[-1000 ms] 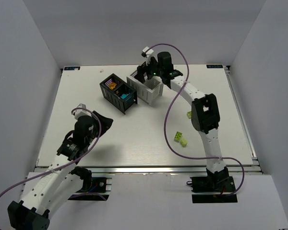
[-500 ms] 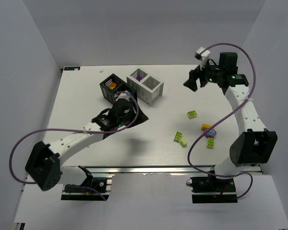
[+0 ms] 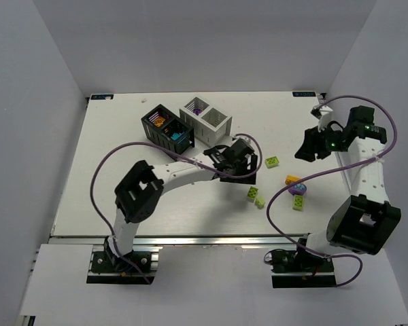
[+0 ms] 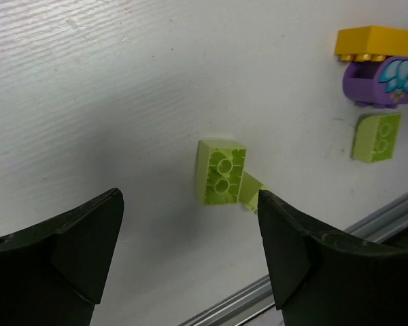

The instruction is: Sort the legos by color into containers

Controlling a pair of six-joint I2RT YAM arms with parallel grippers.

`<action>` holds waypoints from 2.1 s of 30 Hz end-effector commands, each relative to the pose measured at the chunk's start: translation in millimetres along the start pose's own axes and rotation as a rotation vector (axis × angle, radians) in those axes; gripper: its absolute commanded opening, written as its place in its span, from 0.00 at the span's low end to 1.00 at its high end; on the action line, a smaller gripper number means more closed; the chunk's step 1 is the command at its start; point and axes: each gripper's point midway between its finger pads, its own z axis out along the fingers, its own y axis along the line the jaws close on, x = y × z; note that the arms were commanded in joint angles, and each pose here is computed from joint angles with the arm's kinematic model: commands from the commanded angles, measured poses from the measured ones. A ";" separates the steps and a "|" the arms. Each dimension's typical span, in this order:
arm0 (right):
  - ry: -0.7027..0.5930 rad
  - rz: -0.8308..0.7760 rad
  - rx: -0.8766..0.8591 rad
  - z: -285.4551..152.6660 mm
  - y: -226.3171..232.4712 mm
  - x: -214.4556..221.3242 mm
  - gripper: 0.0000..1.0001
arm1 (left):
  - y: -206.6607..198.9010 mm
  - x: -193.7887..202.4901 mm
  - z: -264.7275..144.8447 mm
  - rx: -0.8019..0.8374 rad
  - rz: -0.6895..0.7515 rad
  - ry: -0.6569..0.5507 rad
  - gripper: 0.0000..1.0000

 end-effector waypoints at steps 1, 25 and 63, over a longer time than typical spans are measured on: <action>-0.011 0.035 -0.072 -13.2 12.5 0.3 0.57 | -15.3 -12.3 -1.3 -0.016 0.082 -0.004 0.89; -0.011 0.090 -0.093 -6.6 9.0 14.1 0.55 | -42.2 16.8 51.4 -0.042 0.167 0.048 0.78; -0.066 -0.160 -0.103 -13.3 18.4 10.9 0.89 | -10.9 -101.4 -35.3 -0.123 0.136 -0.198 0.00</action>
